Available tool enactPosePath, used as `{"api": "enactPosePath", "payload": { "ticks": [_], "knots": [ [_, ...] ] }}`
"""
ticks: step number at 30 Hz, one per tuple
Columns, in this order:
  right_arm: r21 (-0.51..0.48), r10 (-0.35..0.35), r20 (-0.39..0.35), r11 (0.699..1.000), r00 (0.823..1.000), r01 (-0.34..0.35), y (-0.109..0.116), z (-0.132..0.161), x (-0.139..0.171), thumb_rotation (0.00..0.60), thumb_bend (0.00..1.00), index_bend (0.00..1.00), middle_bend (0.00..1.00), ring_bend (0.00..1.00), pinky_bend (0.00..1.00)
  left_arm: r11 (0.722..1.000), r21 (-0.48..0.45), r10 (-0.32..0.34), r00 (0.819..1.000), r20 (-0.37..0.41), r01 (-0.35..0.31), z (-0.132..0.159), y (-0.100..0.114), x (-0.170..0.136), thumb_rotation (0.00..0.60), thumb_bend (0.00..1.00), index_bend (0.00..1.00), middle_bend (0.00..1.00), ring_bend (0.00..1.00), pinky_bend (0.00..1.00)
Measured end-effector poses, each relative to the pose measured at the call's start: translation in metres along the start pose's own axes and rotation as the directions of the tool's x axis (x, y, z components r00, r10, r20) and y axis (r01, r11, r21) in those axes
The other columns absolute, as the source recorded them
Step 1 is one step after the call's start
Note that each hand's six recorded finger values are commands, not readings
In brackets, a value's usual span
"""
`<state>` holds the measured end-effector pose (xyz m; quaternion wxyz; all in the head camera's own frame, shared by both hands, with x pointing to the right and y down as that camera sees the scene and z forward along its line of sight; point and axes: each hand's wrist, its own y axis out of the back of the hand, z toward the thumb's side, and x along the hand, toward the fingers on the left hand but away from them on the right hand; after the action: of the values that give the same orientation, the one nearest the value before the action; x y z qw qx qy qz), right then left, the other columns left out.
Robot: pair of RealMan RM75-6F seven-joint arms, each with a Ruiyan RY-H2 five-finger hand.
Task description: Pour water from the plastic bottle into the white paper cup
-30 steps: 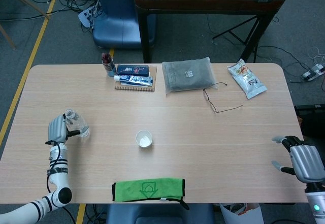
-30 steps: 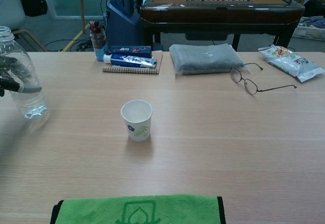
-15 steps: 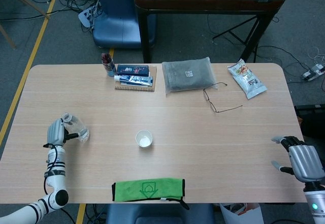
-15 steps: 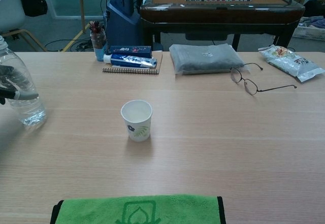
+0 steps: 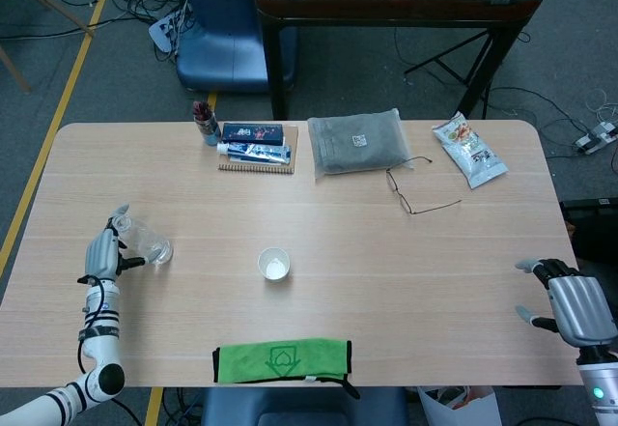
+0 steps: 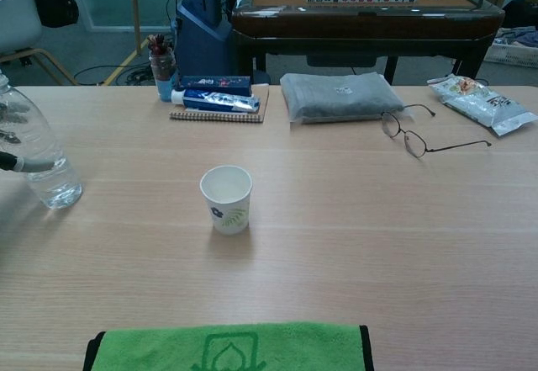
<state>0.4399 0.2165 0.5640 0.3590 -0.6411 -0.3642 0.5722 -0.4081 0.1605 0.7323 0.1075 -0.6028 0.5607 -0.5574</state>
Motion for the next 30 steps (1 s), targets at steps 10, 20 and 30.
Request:
{"api": "enactPosePath", "payload": {
  "ticks": [10, 20, 30],
  "knots": [
    [0.000, -0.001, -0.001, 1.000, 1.000, 0.001, 0.000, 0.000, 0.000, 0.600, 0.08, 0.35, 0.40, 0.32, 0.52, 0.998, 0.040, -0.038, 0.999, -0.025, 0.039, -0.004, 0.005, -0.008, 0.600, 0.08, 0.00, 0.00, 0.13, 0.32],
    [0.009, 0.003, -0.006, 1.000, 1.000, -0.003, -0.001, 0.002, 0.001, 0.600, 0.07, 0.35, 0.40, 0.32, 0.52, 0.974, 0.215, -0.061, 0.998, -0.026, 0.066, -0.016, 0.024, -0.026, 0.600, 0.08, 0.00, 0.00, 0.12, 0.29],
    [0.032, 0.001, -0.008, 0.999, 1.000, 0.000, -0.003, 0.005, 0.002, 0.600, 0.08, 0.35, 0.40, 0.32, 0.52, 0.909, 0.418, -0.023, 0.998, 0.060, -0.004, -0.022, 0.056, -0.052, 0.600, 0.08, 0.00, 0.00, 0.11, 0.27]
  ]
}}
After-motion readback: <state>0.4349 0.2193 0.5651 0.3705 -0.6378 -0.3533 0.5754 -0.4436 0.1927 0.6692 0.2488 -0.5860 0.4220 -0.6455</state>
